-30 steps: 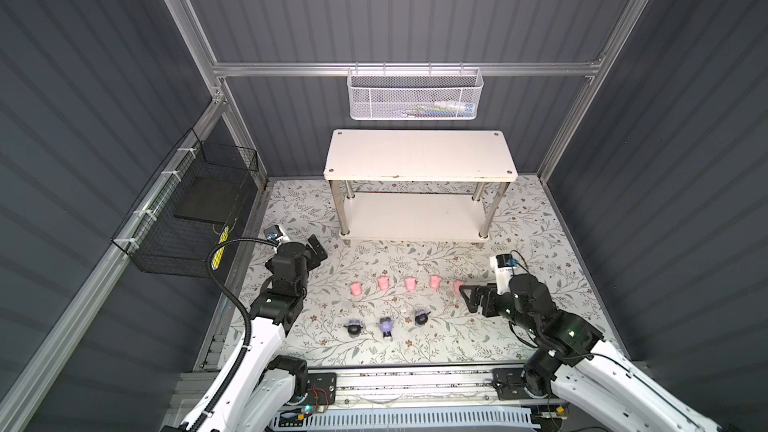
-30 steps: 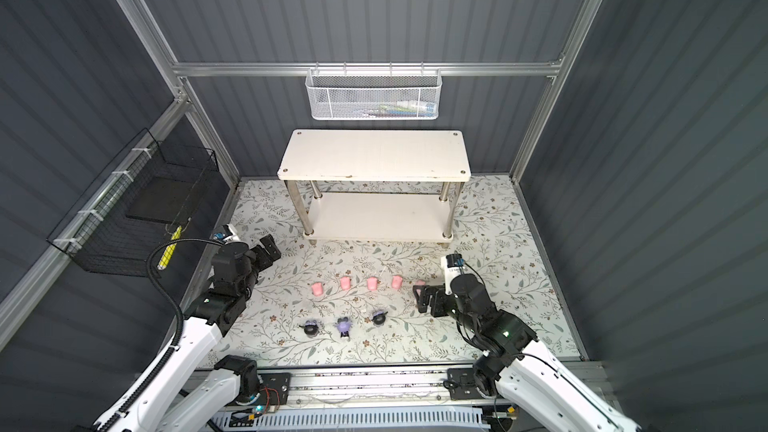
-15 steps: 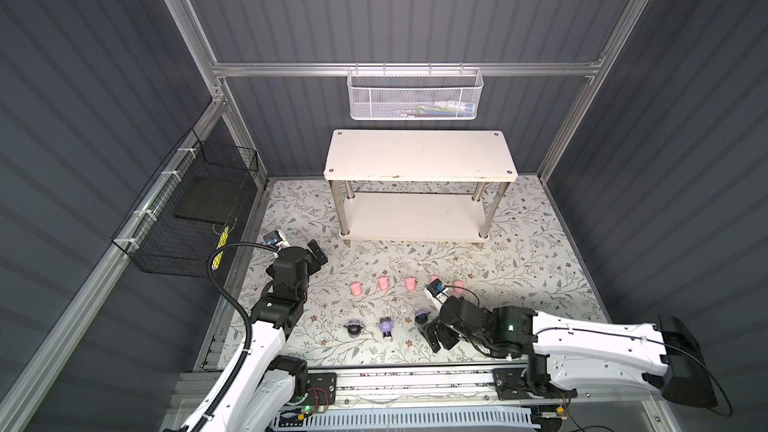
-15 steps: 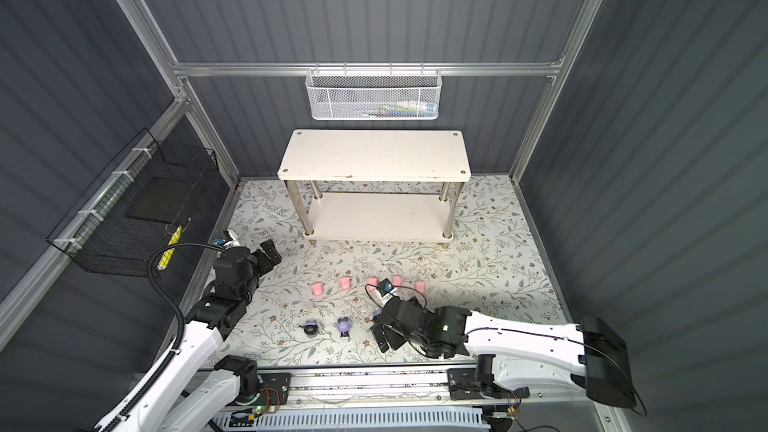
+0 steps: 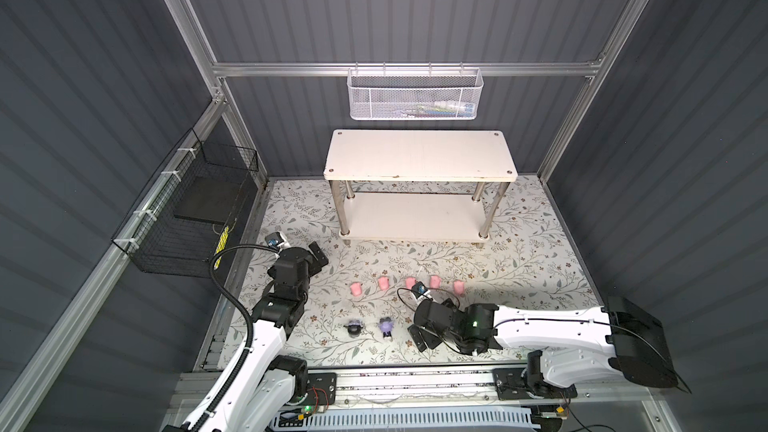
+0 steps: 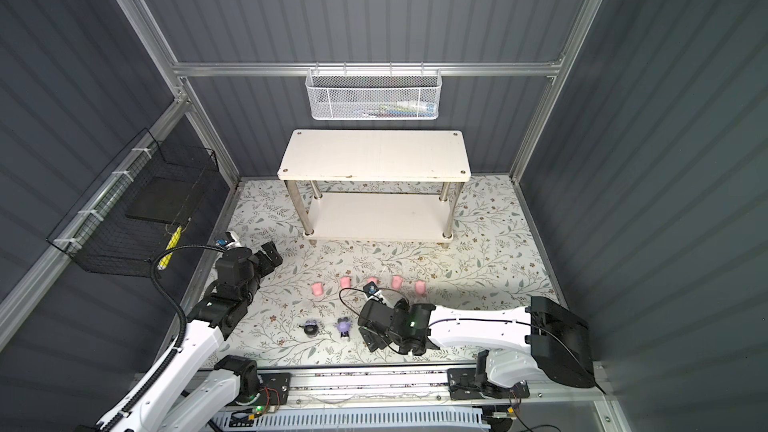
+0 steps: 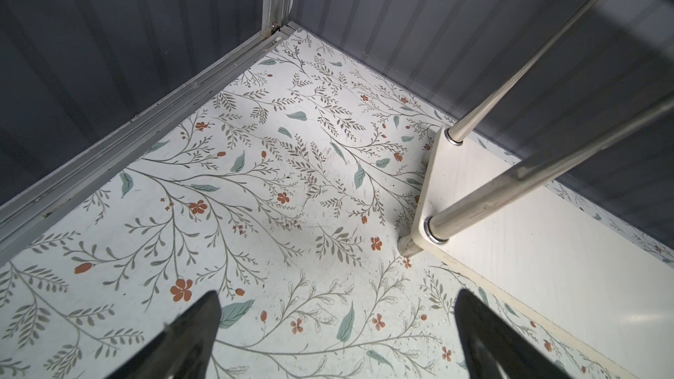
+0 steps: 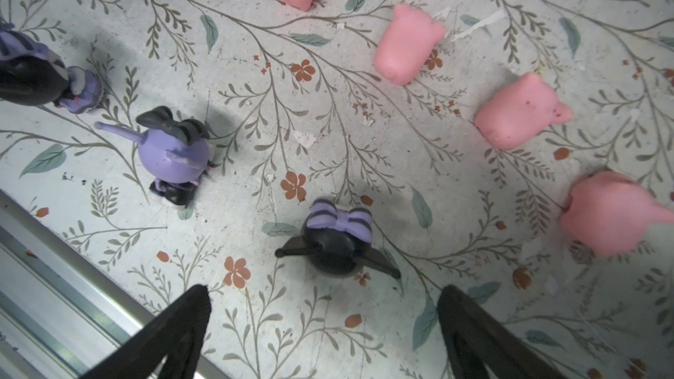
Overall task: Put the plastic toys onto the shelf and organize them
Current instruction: 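Lower the right gripper and close it on the black purple-bow toy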
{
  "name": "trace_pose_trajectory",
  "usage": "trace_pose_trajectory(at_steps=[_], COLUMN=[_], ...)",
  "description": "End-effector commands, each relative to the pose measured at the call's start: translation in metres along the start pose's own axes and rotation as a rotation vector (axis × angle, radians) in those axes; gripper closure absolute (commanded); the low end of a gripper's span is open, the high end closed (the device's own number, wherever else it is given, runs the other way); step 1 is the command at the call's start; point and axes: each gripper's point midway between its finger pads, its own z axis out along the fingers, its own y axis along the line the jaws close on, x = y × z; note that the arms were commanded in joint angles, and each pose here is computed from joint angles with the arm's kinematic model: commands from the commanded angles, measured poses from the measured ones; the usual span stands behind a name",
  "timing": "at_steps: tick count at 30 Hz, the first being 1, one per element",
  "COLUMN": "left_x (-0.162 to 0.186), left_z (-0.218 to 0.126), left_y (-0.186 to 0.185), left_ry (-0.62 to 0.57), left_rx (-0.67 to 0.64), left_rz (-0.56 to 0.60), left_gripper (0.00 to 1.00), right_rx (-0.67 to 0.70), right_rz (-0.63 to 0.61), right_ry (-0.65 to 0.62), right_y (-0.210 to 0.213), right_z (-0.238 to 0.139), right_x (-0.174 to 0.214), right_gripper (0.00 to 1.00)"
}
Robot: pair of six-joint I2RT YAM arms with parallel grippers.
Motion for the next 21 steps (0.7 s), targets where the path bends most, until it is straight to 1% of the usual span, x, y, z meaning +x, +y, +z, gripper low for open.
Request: trace_pose_trajectory(at_steps=[1, 3, 11, 16, 21], left_x=[0.004, 0.003, 0.007, 0.008, 0.01], left_z=[0.002, 0.003, 0.005, 0.005, 0.006], left_y=[-0.003, -0.003, -0.001, 0.0, 0.002], left_ry=[0.005, 0.007, 0.011, 0.014, 0.016], left_rx=[0.013, 0.013, 0.005, 0.004, -0.004], left_rz=[-0.011, -0.012, -0.009, -0.007, -0.004], left_gripper=[0.0, 0.0, 0.0, 0.0, 0.0], right_rx=[-0.004, -0.024, -0.04, -0.048, -0.049], right_rz=[0.042, 0.066, 0.05, 0.049, 0.044], right_ry=[0.023, 0.012, 0.059, 0.075, 0.087], right_y=[-0.004, -0.004, 0.003, 0.005, 0.005], right_z=[0.004, 0.006, 0.019, 0.024, 0.027], right_x=[-0.001, -0.005, -0.001, 0.0, 0.001], right_gripper=[0.02, 0.02, 0.05, 0.1, 0.18])
